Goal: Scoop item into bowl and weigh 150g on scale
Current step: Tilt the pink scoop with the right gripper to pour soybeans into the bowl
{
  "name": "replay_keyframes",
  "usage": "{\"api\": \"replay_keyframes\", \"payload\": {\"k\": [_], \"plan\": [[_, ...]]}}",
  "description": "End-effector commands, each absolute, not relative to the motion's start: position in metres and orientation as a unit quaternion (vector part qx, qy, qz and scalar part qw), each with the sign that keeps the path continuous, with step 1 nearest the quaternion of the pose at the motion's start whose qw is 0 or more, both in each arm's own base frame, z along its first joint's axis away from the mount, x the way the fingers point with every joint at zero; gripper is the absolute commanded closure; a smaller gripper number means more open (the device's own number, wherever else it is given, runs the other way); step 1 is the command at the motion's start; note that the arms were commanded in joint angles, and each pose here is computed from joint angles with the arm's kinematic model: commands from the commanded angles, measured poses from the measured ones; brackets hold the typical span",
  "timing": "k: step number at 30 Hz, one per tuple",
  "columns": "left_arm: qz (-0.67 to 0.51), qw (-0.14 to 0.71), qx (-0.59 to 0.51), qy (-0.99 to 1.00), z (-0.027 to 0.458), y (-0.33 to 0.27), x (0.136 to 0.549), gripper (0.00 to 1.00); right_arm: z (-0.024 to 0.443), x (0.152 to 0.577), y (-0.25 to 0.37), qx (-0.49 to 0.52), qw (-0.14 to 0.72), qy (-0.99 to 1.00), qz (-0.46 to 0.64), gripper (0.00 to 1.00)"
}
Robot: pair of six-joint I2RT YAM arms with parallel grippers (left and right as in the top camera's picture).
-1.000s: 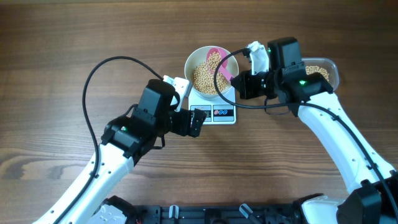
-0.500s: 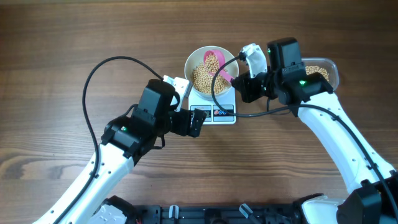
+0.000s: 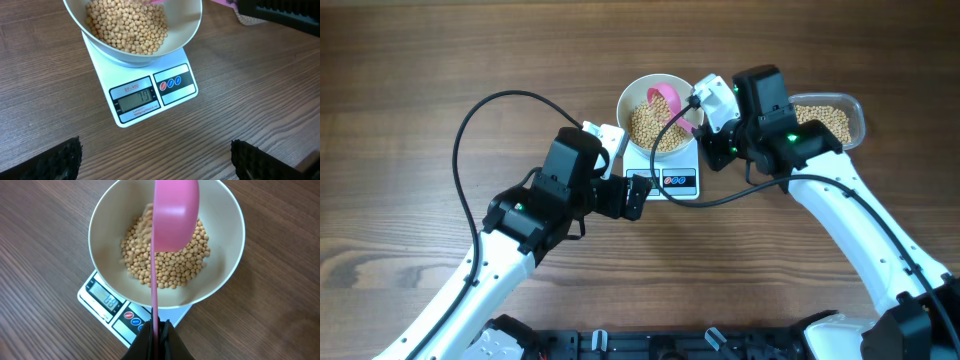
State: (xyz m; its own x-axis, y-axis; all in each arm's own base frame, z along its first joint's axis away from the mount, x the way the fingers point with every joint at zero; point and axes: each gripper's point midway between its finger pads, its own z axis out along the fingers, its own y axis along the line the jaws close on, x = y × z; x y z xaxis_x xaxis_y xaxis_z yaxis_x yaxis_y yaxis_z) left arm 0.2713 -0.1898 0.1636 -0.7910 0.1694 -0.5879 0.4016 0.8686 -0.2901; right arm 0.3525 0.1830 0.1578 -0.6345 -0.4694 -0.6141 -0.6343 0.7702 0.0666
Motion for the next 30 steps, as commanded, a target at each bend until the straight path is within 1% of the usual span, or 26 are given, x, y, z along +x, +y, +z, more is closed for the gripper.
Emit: {"api": "replay_keyframes", "payload": {"k": [1,9,14,18,21,24,30], "plan": [[-0.197,0.285,0.164,0.923,0.162,-0.19,0.272,0.0,0.173,0.36,0.177,-0.314,0.322,0.887,0.107,0.96],[-0.197,0.285,0.164,0.923,0.162,-0.19,0.272,0.0,0.175,0.368,0.172,-0.333,0.338,0.877,0.074,0.96],[-0.197,0.285,0.164,0.923,0.162,-0.19,0.272,0.0,0.179,0.375,0.172,-0.365,0.355,0.86,0.029,0.96],[-0.197,0.285,0.164,0.923,0.162,-0.19,0.272,0.0,0.181,0.373,0.178,-0.389,0.36,0.848,0.02,0.96],[-0.197,0.285,0.164,0.923,0.162,-0.19,0.272,0.0,0.181,0.374,0.177,-0.389,0.36,0.848,0.016,0.95],[-0.197,0.285,0.164,0.923,0.162,-0.19,0.272,0.0,0.181,0.379,0.167,-0.379,0.361,0.852,-0.015,0.96],[-0.197,0.286,0.164,0.923,0.162,-0.19,0.272,0.0,0.181,0.378,0.169,-0.381,0.361,0.851,-0.007,0.96]]}}
